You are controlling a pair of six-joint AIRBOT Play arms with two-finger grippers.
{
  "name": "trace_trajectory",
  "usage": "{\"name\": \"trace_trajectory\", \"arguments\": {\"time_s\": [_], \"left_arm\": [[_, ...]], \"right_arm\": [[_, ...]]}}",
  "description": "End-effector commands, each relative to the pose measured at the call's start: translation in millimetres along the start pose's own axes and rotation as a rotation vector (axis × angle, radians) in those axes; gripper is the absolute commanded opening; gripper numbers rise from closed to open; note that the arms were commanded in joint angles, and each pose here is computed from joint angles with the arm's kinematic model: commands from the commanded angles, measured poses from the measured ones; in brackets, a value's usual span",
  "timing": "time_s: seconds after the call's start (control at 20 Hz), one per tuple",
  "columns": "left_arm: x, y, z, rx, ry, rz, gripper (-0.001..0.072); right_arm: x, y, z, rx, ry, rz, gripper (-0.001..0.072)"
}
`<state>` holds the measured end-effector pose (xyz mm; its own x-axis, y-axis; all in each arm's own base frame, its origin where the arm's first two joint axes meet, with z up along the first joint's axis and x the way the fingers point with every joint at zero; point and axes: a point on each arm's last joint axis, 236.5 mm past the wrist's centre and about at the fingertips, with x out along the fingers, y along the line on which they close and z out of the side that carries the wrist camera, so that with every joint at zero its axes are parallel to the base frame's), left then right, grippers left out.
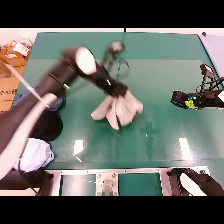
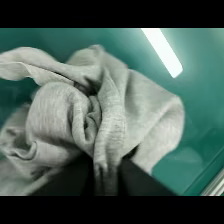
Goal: Fold the shirts.
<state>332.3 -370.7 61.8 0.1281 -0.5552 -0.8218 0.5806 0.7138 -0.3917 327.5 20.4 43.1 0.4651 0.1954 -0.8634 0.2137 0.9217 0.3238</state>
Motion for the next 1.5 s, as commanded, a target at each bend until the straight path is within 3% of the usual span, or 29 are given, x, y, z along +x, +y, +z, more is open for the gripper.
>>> {"name": "trace_trajectory", "arguments": {"time_s": [0.0,0.05,0.15,0.2,0.25,0.45,0.55,0.7,0.9,1.15,1.2,1.25,1.3,1.35,1.4,1.45], "left_arm": [[68.3,-12.6,-69.1,-0.069,0.183,-0.045,0.0720],[60.2,-6.5,-78.0,-0.087,0.236,-0.042,0.0711],[18.9,19.8,-86.5,-0.078,0.336,0.002,0.0711],[-7.1,38.4,-85.3,-0.086,0.355,0.043,0.0710],[-30.2,53.8,-81.9,-0.108,0.338,0.078,0.0711],[-69.1,66.6,-111.8,-0.249,0.271,0.102,0.0710],[-47.7,51.2,-151.0,-0.335,0.257,0.055,0.0710],[13.4,30.9,-191.4,-0.505,0.182,-0.044,0.0710],[66.6,21.7,-176.1,-0.621,0.001,-0.122,0.0709],[103.0,9.8,-176.2,-0.726,0.000,-0.181,0.0698],[102.3,6.7,-174.3,-0.746,-0.001,-0.197,0.0535],[102.2,5.7,-175.4,-0.733,0.003,-0.200,0.0454],[102.3,6.0,-175.9,-0.728,0.004,-0.198,0.0398],[102.5,7.6,-174.5,-0.729,-0.004,-0.193,0.0287],[102.6,8.3,-174.6,-0.711,-0.006,-0.190,0.0096],[102.6,8.6,-176.0,-0.692,-0.002,-0.188,0.0021]], "right_arm": [[-1.0,-2.6,-12.2,-0.002,0.054,-0.007,0.0380],[-1.6,-4.8,-14.2,0.002,0.064,-0.010,0.0457],[-3.1,-18.0,-16.8,0.043,0.082,-0.029,0.0438],[-0.7,-26.3,-17.9,0.079,0.089,-0.035,0.0361],[5.5,-30.9,-21.8,0.122,0.110,-0.021,0.0346],[57.0,-7.5,-43.8,0.173,0.274,0.171,0.0346],[85.2,13.9,-40.1,0.190,0.297,0.298,0.0348],[129.1,31.1,-44.5,0.172,0.330,0.345,0.0352],[163.2,70.5,-59.7,0.057,0.418,0.379,0.0352],[179.0,94.7,-61.1,-0.006,0.446,0.396,0.0351],[179.3,96.1,-60.2,-0.002,0.445,0.400,0.0350],[178.9,98.4,-60.1,0.004,0.445,0.407,0.0341],[178.9,100.1,-61.2,0.001,0.447,0.409,0.0258],[178.9,101.1,-62.3,-0.003,0.449,0.409,0.0243],[178.9,101.5,-62.3,-0.008,0.448,0.411,0.0121],[178.9,101.3,-62.2,-0.009,0.447,0.411,0.0010]]}}
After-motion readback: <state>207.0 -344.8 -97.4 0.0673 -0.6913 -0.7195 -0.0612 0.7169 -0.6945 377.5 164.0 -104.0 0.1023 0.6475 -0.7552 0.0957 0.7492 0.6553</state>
